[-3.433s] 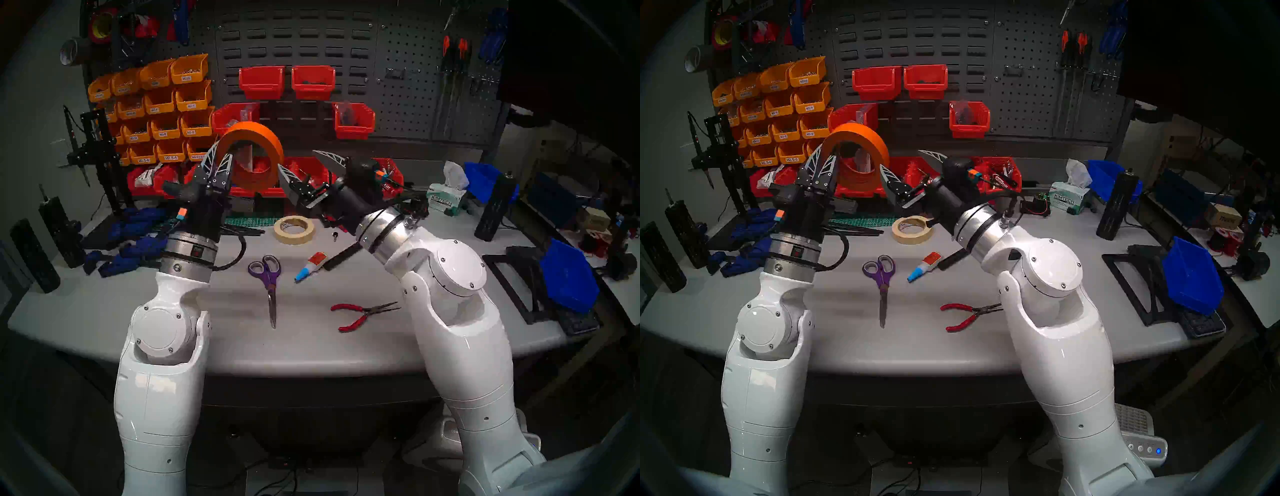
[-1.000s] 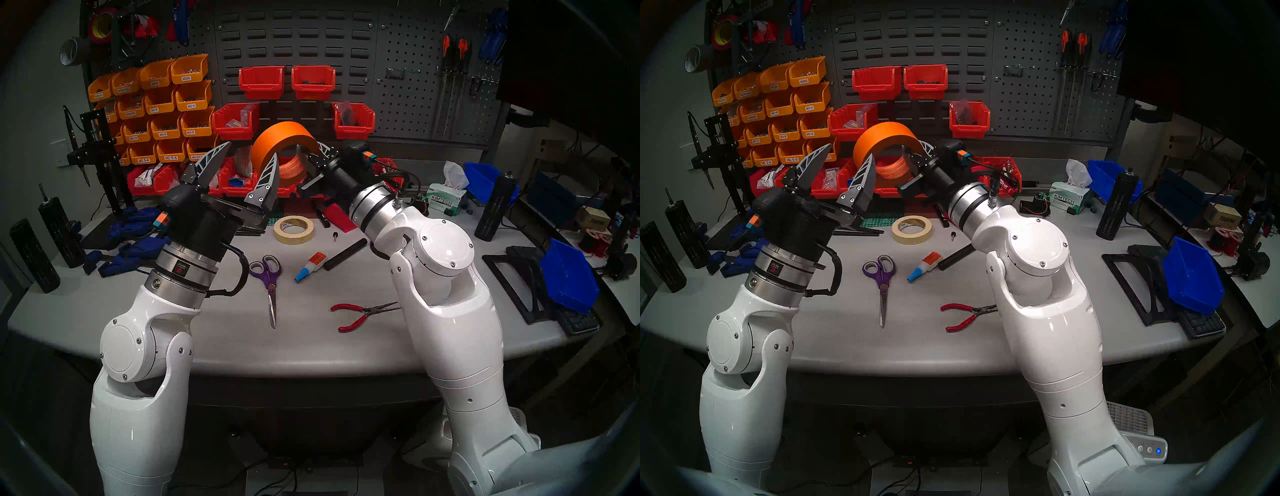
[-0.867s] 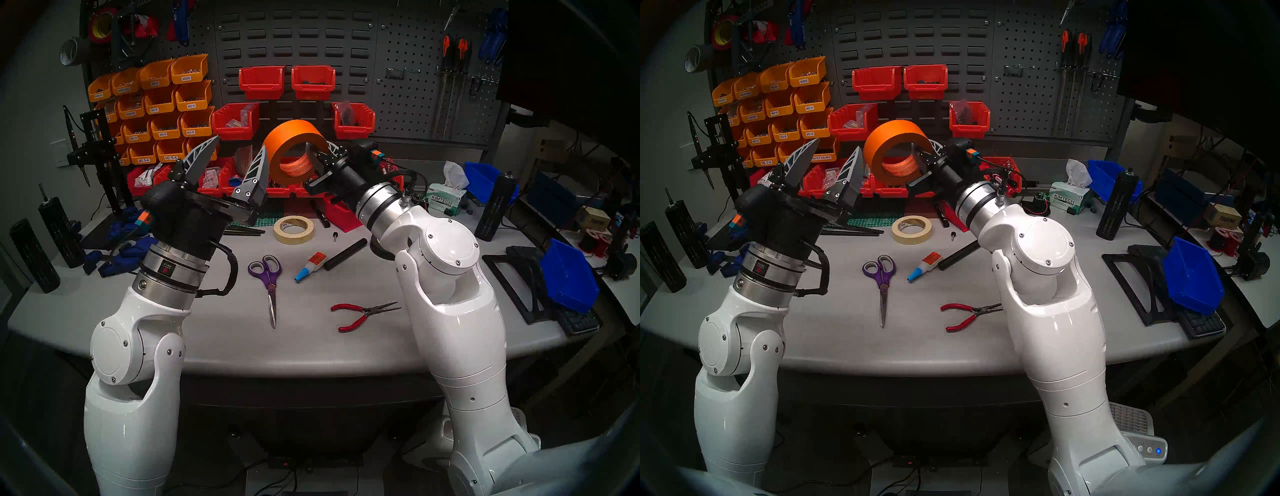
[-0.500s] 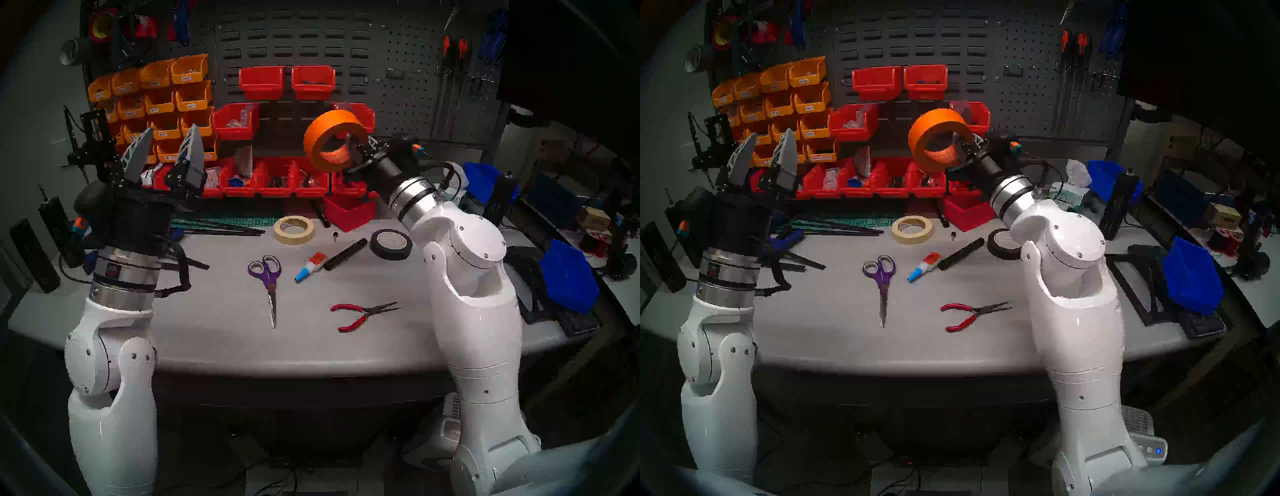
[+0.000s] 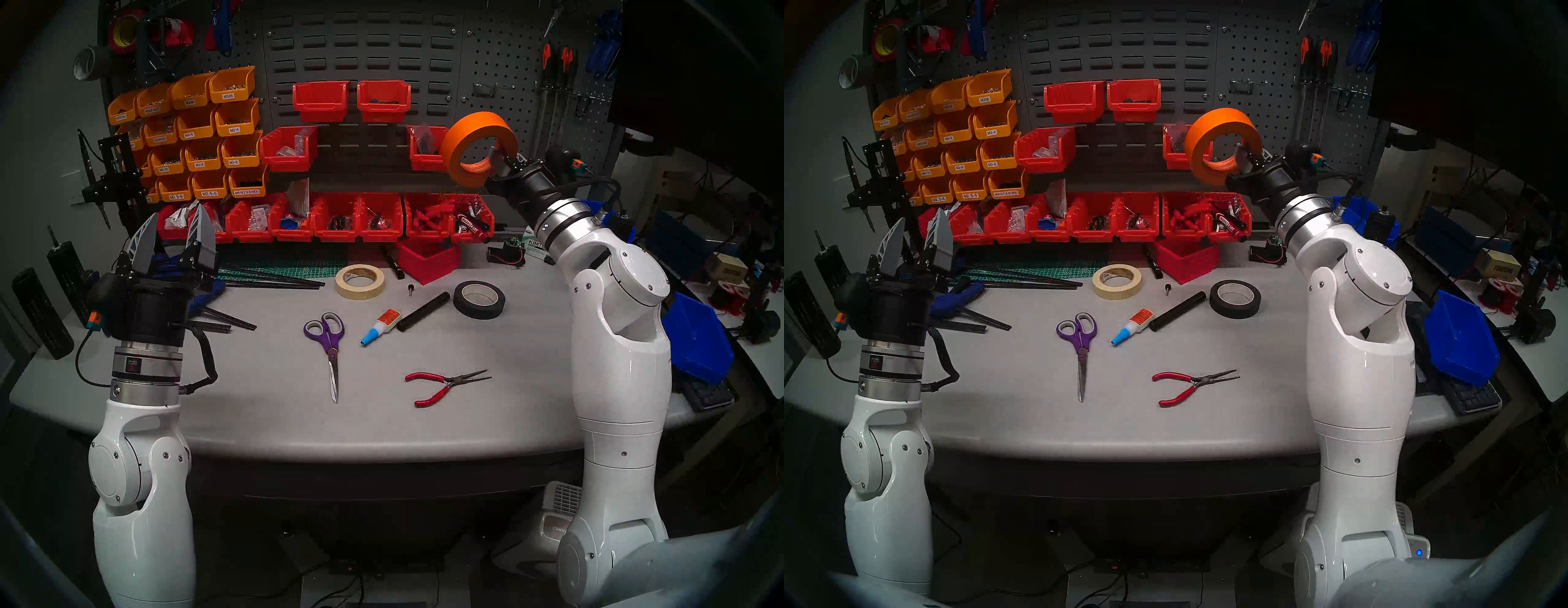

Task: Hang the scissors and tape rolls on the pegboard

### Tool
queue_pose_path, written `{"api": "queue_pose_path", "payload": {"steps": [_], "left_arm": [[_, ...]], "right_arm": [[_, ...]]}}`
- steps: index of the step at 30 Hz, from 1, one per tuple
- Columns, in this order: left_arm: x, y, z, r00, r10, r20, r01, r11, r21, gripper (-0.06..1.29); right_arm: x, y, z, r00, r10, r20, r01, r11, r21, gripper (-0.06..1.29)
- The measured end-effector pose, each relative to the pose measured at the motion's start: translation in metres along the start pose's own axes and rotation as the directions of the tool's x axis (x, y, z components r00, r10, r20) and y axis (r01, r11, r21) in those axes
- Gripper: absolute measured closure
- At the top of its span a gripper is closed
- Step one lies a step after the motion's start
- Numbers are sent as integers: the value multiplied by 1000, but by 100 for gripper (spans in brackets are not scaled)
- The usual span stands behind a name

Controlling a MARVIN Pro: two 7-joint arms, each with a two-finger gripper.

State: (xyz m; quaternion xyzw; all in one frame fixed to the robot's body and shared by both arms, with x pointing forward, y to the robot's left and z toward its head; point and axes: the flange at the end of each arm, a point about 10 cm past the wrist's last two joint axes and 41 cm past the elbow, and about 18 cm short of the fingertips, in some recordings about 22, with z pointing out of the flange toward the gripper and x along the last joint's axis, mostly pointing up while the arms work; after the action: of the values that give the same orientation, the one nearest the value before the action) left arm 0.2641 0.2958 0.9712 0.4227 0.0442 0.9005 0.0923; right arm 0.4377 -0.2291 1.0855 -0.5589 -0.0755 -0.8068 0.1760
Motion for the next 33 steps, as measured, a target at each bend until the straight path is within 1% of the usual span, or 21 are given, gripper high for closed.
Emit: {"api": "queue_pose_path", "payload": {"steps": [6,13,17,22,33], "left_arm": [[-4,-4,-9,1000,2,9,-2,1000,17,0],[-6,-6,-11,1000,-5,8,5,1000,23,0],[-6,-6,-11,1000,-9,7,9,1000,22,0],[-8,-7,-11,1000,-12,7,12,1000,23,0],[-12,-8,-10,1000,-17,10,17,1000,21,0]], "right_arm": [[4,17,5,997,73,4,-73,997,-9,113],[9,28,13,989,151,-4,-151,988,-9,113],[11,35,18,984,178,-7,-178,984,-30,113],[16,44,24,978,207,-26,-209,976,-59,113],[29,54,38,962,264,-67,-269,959,-88,113]]}}
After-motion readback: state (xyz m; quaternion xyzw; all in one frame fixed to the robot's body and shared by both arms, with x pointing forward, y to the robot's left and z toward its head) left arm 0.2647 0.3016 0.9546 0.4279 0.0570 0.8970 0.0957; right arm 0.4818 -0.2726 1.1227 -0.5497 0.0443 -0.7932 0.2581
